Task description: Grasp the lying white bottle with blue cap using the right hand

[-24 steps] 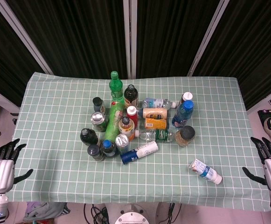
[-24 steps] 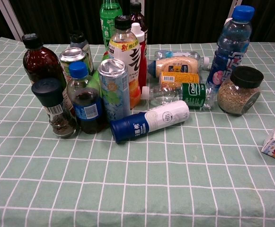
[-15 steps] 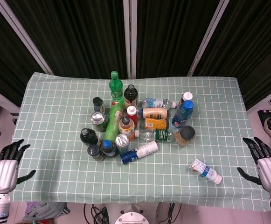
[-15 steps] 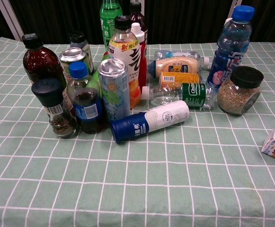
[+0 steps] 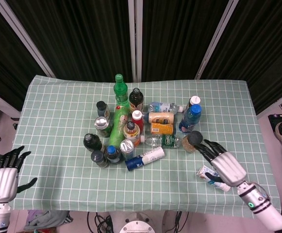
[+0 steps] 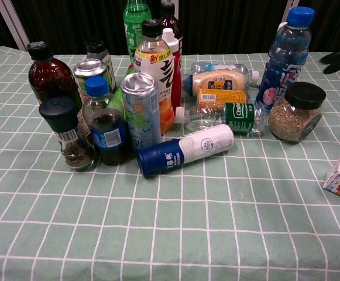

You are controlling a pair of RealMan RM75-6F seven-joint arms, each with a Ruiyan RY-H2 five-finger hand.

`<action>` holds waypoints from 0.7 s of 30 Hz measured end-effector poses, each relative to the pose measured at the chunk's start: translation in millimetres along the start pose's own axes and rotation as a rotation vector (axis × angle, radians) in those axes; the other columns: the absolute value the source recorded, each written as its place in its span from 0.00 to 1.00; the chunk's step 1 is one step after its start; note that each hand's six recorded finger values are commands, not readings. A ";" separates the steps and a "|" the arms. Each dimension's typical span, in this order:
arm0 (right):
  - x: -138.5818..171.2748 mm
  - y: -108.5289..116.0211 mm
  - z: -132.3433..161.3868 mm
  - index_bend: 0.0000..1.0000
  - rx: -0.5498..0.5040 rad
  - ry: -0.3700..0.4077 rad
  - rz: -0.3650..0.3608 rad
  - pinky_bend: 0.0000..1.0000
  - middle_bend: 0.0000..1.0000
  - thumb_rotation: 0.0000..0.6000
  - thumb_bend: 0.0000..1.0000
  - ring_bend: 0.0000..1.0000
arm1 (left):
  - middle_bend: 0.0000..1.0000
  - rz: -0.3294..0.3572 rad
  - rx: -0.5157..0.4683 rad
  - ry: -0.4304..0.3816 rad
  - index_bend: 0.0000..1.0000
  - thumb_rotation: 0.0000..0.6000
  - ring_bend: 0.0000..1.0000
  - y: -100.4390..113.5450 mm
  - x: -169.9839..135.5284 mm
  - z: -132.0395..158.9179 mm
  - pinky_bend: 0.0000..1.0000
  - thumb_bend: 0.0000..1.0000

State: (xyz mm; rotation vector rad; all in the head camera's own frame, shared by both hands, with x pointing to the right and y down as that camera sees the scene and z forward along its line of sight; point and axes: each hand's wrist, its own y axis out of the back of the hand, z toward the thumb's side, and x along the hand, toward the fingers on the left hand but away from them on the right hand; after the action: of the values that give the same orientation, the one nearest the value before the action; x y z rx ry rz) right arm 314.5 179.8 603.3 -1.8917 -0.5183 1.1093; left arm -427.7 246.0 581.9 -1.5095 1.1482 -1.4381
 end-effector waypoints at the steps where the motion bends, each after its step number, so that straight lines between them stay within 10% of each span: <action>1: -11.3 -2.6 6.9 0.01 0.015 0.024 0.020 0.14 0.11 1.00 0.14 0.00 | 0.11 -0.001 -0.001 0.004 0.22 1.00 0.11 -0.4 -0.9 -1.3 0.16 0.00; 21: -168.2 -68.6 107.1 0.08 0.111 0.191 0.183 0.14 0.16 1.00 0.16 0.00 | 0.11 -0.014 -0.016 0.059 0.22 1.00 0.11 -7.5 -12.0 -22.2 0.16 0.00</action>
State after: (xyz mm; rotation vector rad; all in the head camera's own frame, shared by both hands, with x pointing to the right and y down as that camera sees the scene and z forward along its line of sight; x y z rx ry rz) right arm 140.6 149.9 718.7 -1.9504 -0.1757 1.0370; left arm -448.5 261.2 587.2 -1.4976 1.1895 -1.4946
